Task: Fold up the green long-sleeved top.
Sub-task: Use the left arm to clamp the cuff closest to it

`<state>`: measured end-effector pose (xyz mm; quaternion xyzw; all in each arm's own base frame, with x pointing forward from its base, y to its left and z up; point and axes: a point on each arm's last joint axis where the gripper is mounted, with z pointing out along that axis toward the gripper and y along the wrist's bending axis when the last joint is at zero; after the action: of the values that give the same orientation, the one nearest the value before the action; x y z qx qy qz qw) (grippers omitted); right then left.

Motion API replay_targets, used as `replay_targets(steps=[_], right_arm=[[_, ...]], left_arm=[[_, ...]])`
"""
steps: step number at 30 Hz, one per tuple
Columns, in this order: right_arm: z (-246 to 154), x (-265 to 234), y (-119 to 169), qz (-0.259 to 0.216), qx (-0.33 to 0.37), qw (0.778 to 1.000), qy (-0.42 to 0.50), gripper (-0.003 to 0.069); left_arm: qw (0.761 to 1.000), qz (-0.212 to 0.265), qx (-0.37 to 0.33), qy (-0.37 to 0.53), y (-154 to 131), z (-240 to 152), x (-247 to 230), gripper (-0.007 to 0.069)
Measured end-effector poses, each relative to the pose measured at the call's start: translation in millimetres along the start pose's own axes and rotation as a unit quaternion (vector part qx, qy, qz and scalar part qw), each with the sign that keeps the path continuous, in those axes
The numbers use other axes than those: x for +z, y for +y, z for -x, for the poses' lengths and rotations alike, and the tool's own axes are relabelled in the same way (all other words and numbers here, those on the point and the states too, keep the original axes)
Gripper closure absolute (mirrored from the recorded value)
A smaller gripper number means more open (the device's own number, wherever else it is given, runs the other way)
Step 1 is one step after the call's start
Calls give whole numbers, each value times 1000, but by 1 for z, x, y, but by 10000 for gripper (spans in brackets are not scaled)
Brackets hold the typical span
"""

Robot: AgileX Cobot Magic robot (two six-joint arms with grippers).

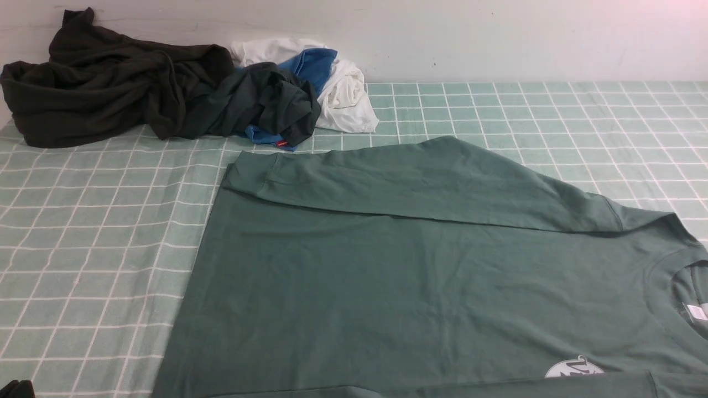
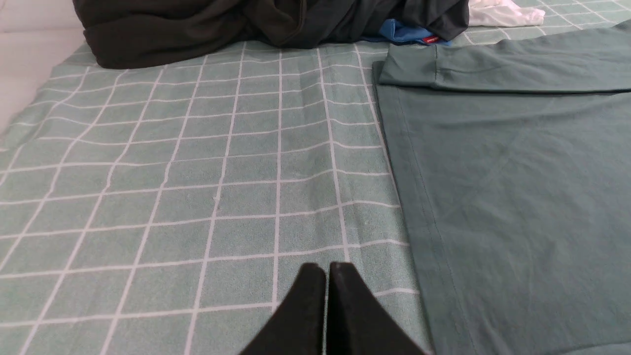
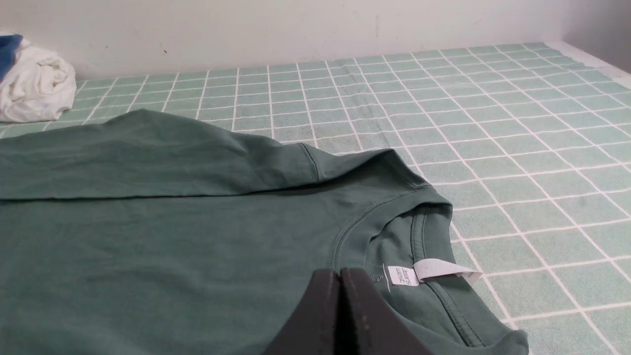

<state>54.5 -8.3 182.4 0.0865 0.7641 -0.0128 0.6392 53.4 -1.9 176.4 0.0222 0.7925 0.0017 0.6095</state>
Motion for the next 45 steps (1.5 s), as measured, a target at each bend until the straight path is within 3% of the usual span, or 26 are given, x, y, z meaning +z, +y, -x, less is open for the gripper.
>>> replay_targets(steps=[45], right_arm=[[0, 0, 0, 0, 6, 1000, 0, 673]], left_arm=[[1000, 0, 0, 0, 0, 0, 0, 628]])
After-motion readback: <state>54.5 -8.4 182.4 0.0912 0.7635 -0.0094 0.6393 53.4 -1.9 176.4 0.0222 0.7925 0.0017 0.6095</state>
